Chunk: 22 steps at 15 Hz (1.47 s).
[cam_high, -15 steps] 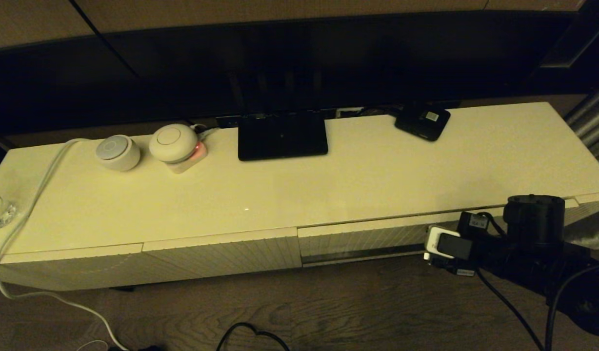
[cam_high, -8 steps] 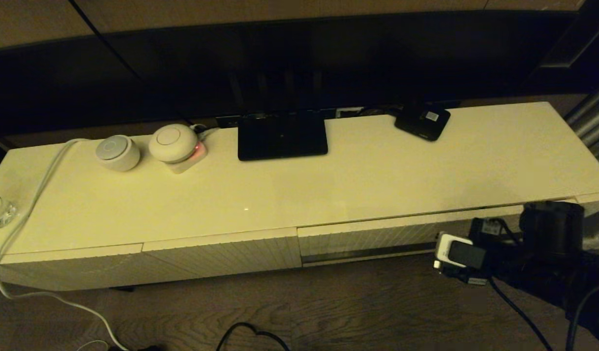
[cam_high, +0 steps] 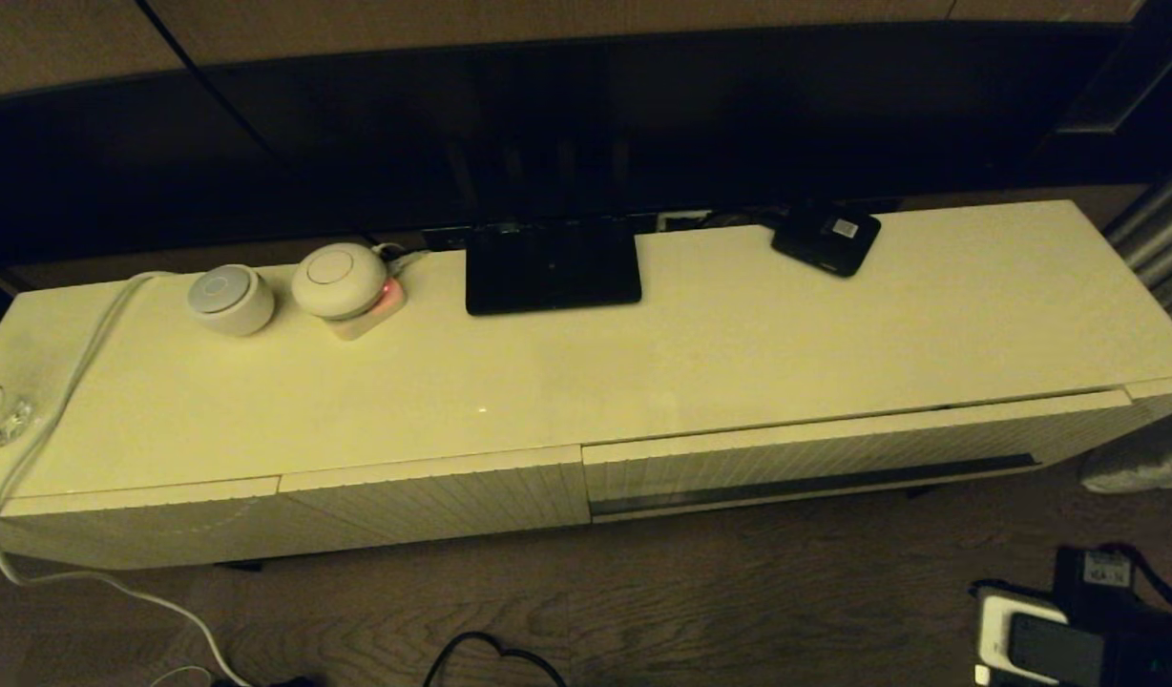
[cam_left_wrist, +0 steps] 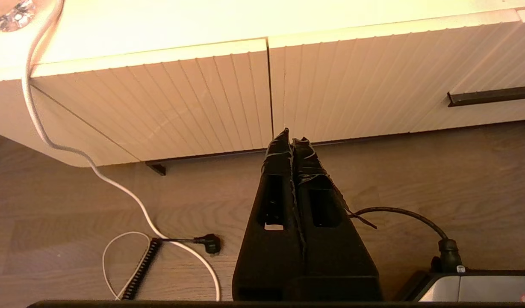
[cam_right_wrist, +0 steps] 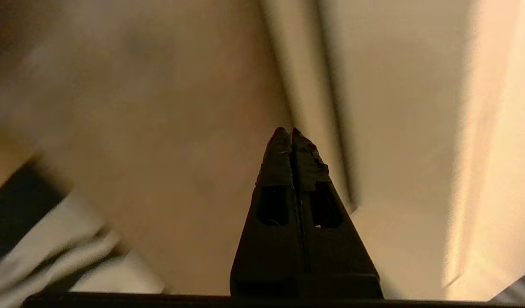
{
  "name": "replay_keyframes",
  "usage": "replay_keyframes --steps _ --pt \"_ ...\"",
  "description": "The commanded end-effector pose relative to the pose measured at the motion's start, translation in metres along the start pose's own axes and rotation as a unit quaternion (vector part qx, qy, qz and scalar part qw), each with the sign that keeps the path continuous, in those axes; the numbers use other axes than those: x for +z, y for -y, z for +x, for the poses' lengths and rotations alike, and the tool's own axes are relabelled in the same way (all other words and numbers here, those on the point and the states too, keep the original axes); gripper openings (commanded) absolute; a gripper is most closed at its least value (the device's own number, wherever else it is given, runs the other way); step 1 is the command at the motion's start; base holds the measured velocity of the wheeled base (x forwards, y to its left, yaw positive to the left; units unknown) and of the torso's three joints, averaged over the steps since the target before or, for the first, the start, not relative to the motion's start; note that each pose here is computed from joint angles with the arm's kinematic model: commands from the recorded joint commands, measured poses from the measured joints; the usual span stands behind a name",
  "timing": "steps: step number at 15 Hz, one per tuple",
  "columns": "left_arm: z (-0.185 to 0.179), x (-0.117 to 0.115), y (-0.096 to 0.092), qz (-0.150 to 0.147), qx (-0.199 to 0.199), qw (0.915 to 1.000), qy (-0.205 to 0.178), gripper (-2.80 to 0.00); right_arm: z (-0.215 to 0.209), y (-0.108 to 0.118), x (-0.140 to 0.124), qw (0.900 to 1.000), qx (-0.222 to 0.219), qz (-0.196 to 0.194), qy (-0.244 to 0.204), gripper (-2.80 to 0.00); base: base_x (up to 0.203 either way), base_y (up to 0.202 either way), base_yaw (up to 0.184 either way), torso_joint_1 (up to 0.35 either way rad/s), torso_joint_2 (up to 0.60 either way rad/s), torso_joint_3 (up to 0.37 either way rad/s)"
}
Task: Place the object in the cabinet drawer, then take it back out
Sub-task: Open the drawer
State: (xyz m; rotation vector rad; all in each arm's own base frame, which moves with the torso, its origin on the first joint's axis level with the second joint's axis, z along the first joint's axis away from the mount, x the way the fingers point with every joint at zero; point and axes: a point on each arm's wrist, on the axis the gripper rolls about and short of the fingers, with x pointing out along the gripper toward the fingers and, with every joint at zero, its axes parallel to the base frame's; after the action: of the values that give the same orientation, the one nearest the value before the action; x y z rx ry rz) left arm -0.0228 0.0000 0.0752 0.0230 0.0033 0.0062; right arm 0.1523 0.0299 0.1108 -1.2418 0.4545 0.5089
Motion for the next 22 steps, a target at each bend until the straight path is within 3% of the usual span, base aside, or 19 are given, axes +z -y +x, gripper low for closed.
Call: replay_keyframes --steps 1,3,7,11,14,20,21,22 --pt "0.000 -0.001 0.000 0.000 0.001 1.0000 -0.001 -2.80 -0.019 -0.012 -0.005 1.000 0.007 -0.004 -0.003 -2.80 0.000 0.000 0.000 0.000 0.00 0.000" --pt "0.000 -0.001 0.000 0.000 0.001 1.0000 -0.001 -2.80 -0.027 -0.020 -0.008 1.000 0.015 -0.005 0.004 -2.80 0.000 0.000 0.000 0.000 0.00 0.000" --pt "0.000 -0.001 0.000 0.000 0.001 1.0000 -0.001 -2.80 -0.029 -0.037 -0.011 0.994 0.108 -0.003 0.033 -2.80 0.000 0.000 0.000 0.000 0.00 0.000" --pt "0.000 -0.001 0.000 0.000 0.001 1.0000 -0.001 -2.80 -0.009 -0.044 -0.008 0.972 0.211 -0.020 0.102 -2.80 0.000 0.000 0.000 0.000 0.00 0.000" --pt "0.000 -0.001 0.000 0.000 0.001 1.0000 -0.001 -2.80 -0.001 -0.046 -0.007 0.964 0.234 -0.061 0.114 -2.80 0.000 0.000 0.000 0.000 0.00 0.000" --pt "0.000 -0.001 0.000 0.000 0.001 1.0000 -0.001 -2.80 0.000 -0.051 -0.009 0.960 0.249 -0.065 0.108 -2.80 0.000 0.000 0.000 0.000 0.00 0.000" --pt "0.000 -0.001 0.000 0.000 0.001 1.0000 -0.001 -2.80 0.000 -0.051 -0.009 0.960 0.247 -0.065 0.111 0.00 0.000 0.000 0.000 0.000 0.00 0.000" --pt "0.000 -0.001 0.000 0.000 0.001 1.0000 -0.001 -2.80 0.000 -0.051 -0.009 0.961 0.244 -0.066 0.112 0.00 0.000 0.000 0.000 0.000 0.00 0.000"
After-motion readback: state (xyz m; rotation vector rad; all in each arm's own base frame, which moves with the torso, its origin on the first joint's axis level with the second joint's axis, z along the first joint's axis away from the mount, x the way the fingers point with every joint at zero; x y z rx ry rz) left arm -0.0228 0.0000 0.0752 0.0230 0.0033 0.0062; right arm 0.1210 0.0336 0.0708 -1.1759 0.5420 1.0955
